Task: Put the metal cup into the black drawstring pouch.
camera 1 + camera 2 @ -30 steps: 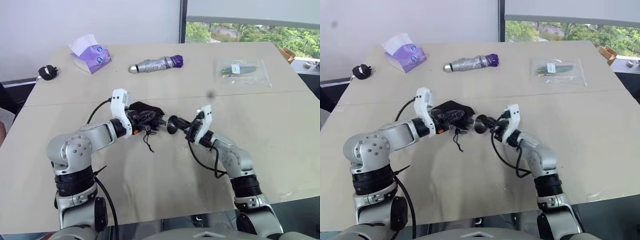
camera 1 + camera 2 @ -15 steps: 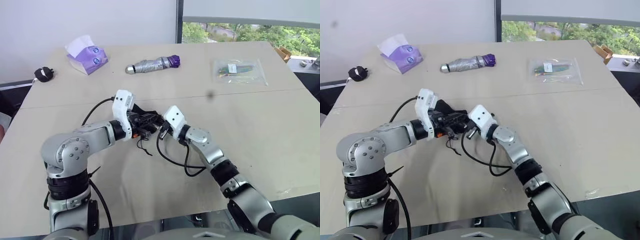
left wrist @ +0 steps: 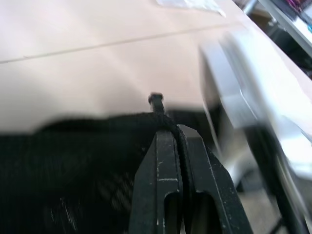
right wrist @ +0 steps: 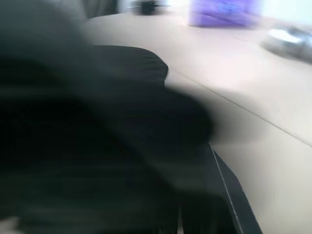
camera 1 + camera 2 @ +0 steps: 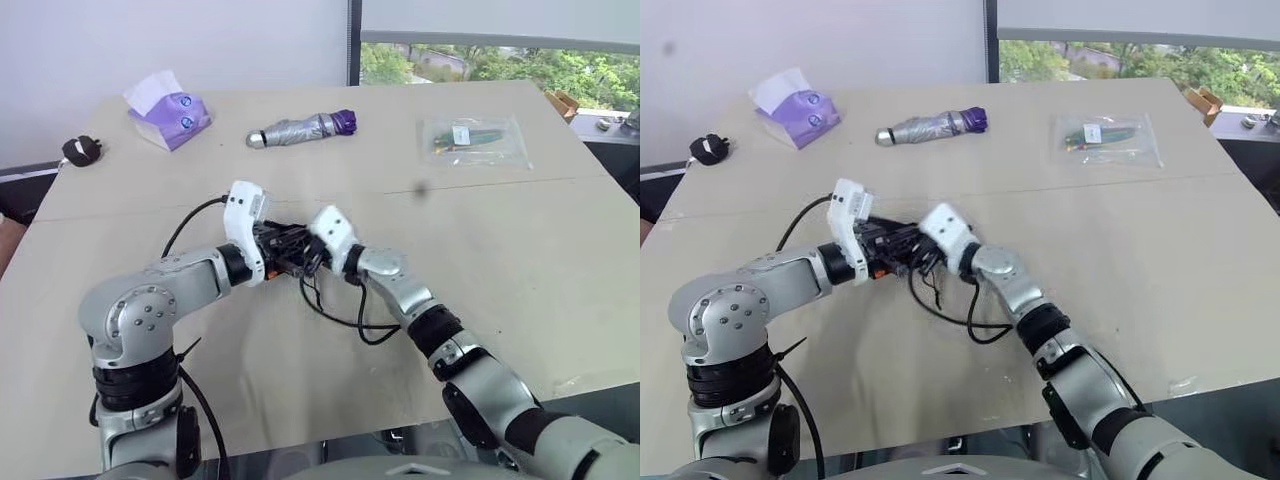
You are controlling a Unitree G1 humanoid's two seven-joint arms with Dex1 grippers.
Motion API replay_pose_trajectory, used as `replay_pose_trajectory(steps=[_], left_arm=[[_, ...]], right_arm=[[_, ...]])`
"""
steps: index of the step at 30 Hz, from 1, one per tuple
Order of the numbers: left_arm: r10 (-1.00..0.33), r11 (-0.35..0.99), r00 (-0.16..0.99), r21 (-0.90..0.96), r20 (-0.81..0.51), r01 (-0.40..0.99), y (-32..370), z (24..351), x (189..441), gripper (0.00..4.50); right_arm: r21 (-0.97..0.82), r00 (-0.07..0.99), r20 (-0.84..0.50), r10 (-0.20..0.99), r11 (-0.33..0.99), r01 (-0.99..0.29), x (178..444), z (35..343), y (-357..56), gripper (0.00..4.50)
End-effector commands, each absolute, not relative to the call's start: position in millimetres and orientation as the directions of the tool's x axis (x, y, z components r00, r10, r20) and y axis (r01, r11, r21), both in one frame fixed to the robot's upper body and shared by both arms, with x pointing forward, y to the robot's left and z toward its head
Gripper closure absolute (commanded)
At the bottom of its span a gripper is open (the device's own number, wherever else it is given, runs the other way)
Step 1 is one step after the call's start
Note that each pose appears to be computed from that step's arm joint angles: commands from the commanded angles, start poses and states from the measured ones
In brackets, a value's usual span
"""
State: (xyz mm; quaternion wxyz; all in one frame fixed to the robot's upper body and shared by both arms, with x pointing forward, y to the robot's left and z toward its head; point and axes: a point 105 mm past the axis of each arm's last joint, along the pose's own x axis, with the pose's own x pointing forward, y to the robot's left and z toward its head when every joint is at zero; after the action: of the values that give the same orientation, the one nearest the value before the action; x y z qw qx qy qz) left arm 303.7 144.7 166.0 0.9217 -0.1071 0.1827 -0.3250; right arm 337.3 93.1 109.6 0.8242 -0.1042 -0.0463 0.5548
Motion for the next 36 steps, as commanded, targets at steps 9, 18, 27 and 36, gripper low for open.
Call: replay_pose_trajectory(steps=[9, 18, 27, 36], left_arm=[[-0.576, 0.792, 0.808, -0.329, -0.122, 0.514, 163, 180, 323, 4.50], [-0.553, 0.786, 0.833, -0.328, 0.007, 0.524, 168, 203, 331, 4.50], [-0.547, 0.800, 0.837, -0.291, 0.006, 0.525, 167, 206, 327, 4.50], [-0.514, 0.827, 0.858, -0.270, -0.005, 0.494, 177, 204, 320, 4.50]], right_arm=[[-0.060, 0.374, 0.012, 0.927, 0.374, -0.925, 336, 166, 23, 0.83], [0.089, 0.296, -0.065, 0.953, 0.301, -0.949, 312, 156, 17, 0.05], [-0.037, 0.424, -0.198, 0.884, 0.426, -0.904, 341, 101, 68, 0.05], [-0.107, 0.441, -0.114, 0.890, 0.431, -0.896, 336, 126, 53, 4.00]])
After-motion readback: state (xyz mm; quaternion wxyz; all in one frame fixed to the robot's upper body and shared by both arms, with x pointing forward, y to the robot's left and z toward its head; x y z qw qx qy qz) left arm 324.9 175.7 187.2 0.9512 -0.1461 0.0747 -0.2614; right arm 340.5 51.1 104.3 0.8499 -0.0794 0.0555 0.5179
